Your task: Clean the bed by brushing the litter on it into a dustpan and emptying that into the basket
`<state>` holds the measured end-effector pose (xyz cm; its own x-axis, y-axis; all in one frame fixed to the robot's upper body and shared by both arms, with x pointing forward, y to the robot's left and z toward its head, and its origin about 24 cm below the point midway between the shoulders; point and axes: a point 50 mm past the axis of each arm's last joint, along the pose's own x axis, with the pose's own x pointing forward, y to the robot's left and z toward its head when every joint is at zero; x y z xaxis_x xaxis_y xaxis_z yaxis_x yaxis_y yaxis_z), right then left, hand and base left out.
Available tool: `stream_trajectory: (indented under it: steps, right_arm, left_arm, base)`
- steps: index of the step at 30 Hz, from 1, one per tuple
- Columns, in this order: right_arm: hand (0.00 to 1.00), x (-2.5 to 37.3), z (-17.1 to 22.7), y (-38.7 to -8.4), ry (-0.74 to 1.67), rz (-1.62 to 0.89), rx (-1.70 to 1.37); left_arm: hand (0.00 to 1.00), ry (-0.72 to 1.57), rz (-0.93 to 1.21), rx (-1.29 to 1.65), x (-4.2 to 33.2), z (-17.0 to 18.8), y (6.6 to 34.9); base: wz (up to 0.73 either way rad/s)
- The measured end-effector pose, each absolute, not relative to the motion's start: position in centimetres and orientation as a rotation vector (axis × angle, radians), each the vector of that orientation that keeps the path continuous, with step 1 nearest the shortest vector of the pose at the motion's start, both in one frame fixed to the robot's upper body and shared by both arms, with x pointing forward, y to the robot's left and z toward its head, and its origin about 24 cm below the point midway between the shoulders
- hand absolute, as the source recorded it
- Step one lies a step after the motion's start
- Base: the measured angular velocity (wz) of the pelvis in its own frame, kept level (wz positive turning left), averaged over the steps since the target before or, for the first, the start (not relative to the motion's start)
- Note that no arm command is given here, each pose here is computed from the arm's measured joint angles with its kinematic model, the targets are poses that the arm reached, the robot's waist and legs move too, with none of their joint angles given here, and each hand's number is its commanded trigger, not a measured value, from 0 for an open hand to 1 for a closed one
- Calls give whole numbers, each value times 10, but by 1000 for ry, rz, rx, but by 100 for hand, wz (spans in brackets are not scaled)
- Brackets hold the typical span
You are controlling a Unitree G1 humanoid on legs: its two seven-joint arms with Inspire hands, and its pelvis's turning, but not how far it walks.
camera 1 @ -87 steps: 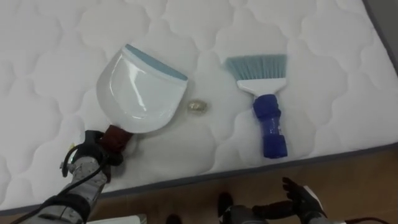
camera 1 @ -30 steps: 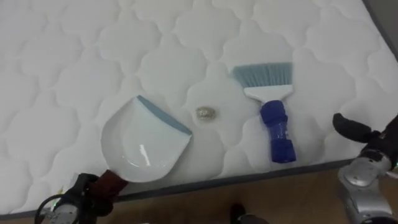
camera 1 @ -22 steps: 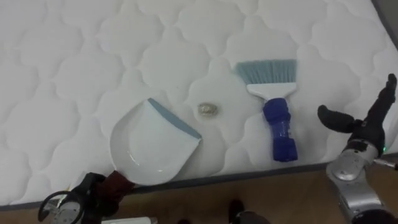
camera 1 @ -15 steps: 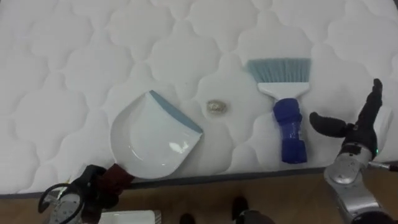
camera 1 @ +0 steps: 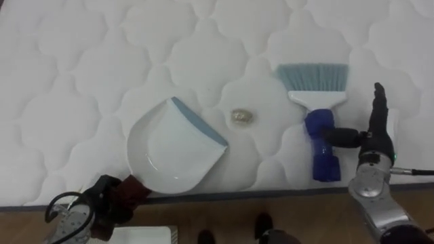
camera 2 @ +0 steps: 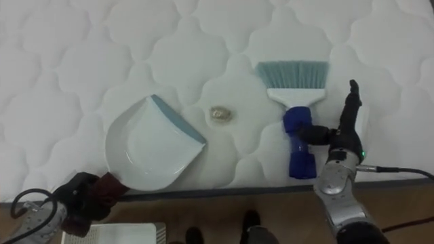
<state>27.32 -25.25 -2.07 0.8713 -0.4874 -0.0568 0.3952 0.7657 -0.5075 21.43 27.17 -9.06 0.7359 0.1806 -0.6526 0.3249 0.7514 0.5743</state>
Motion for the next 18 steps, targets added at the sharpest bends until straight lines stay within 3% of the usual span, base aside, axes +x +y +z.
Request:
stream_trajectory:
  steps: [18]
  right_arm:
    - [0,282,-25,-240,230,-346,-529]
  left_arm:
    - [100,771,-112,759,218,-90,269]
  base:
    - [0]
